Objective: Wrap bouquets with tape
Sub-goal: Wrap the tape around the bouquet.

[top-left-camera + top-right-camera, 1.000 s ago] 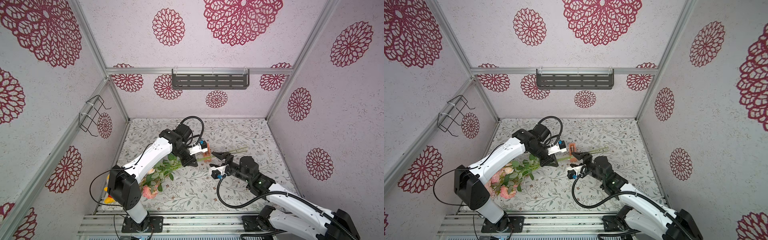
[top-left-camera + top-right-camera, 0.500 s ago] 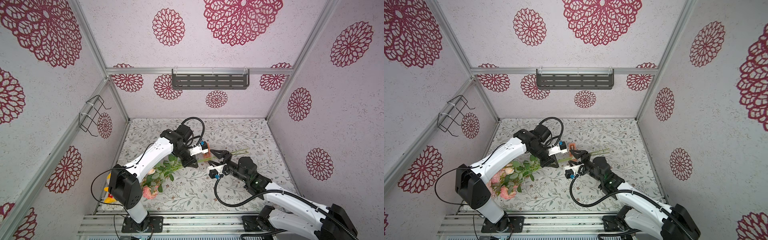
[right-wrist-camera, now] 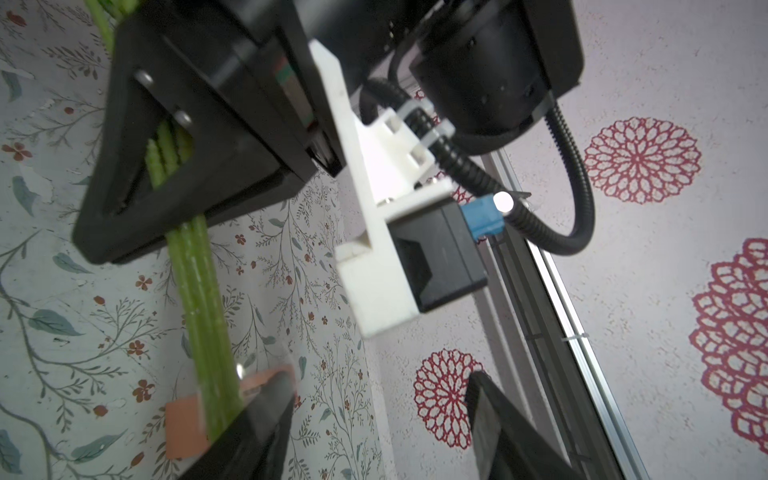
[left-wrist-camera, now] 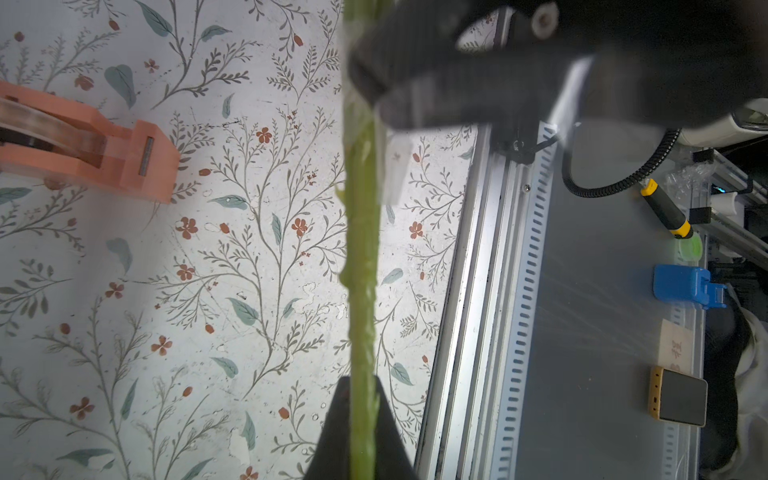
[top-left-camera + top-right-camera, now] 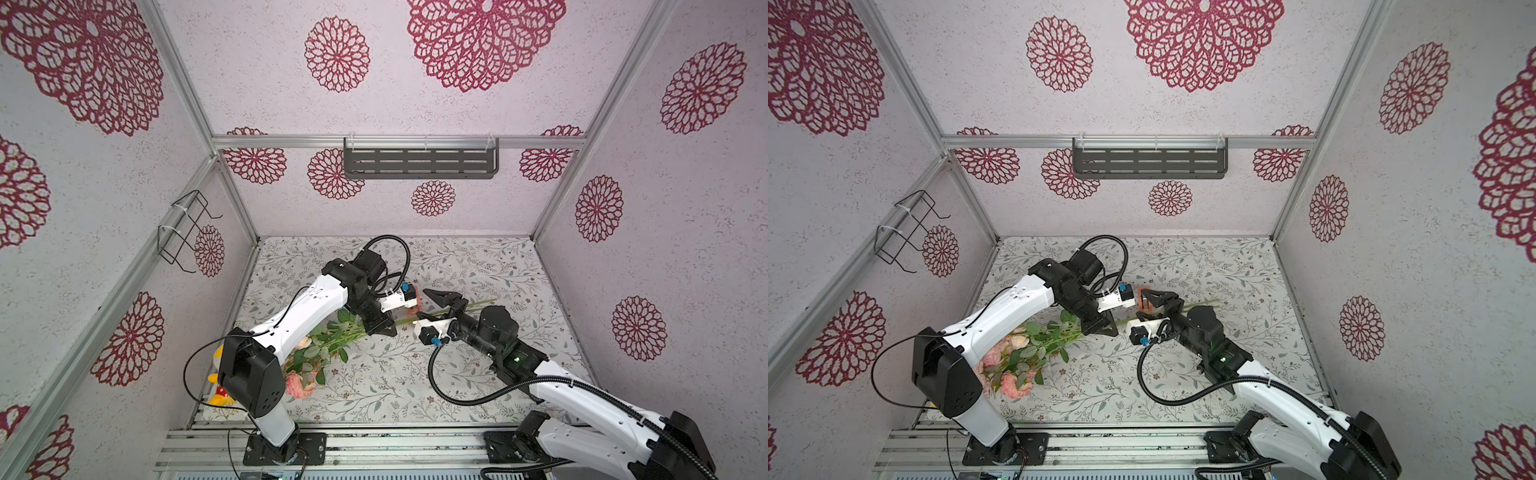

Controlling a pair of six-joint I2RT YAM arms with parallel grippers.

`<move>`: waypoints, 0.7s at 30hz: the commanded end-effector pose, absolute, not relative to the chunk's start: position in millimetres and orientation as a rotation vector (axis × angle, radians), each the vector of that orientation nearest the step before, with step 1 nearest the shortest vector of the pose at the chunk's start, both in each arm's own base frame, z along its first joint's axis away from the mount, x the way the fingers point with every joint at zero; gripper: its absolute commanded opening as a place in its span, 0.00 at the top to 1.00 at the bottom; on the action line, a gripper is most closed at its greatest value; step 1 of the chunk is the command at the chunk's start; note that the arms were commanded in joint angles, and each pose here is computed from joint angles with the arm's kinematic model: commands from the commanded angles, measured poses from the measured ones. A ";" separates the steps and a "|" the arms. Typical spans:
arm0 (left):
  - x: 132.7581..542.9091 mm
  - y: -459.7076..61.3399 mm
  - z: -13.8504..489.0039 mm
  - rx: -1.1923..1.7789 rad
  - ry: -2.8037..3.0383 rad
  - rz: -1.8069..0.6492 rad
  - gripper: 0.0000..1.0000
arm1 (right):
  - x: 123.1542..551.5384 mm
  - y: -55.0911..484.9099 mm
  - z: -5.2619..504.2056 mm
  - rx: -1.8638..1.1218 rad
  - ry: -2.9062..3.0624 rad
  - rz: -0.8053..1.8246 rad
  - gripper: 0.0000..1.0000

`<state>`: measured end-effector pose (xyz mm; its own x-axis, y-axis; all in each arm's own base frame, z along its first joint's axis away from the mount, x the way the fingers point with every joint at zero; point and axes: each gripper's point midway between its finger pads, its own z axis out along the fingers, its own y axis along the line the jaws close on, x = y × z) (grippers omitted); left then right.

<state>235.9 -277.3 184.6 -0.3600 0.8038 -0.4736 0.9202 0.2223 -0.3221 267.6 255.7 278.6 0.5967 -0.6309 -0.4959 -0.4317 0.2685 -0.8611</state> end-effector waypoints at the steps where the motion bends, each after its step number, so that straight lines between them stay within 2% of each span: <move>1: 230.3 -280.0 186.2 1.661 2.269 -0.870 1.00 | 276.6 233.5 309.3 -1.228 1.093 -0.127 0.30; 5: 227.8 -280.9 185.7 1.670 2.263 -0.890 1.00 | 290.0 211.1 302.7 -1.227 1.225 -0.187 0.30; 9: 226.6 -280.4 183.2 1.679 2.270 -0.898 1.00 | 274.2 201.5 320.4 -1.178 1.246 -0.137 0.30; 12: 226.5 -281.6 184.5 1.679 2.269 -0.909 1.00 | 245.4 202.3 330.5 -1.210 1.204 -0.036 0.35; 17: 229.5 -281.9 190.2 1.670 2.271 -0.922 1.00 | 165.7 235.5 300.3 -1.492 0.933 0.253 0.43; 21: 230.4 -283.3 190.2 1.673 2.286 -0.933 1.00 | 157.9 259.5 274.1 -1.656 0.885 0.271 0.46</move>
<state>231.5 -280.2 184.0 -0.3637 0.8100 -0.4601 0.9089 0.2004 -0.3657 172.3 240.7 301.7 0.6526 -0.4278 -0.6253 -0.6370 0.1370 -0.7586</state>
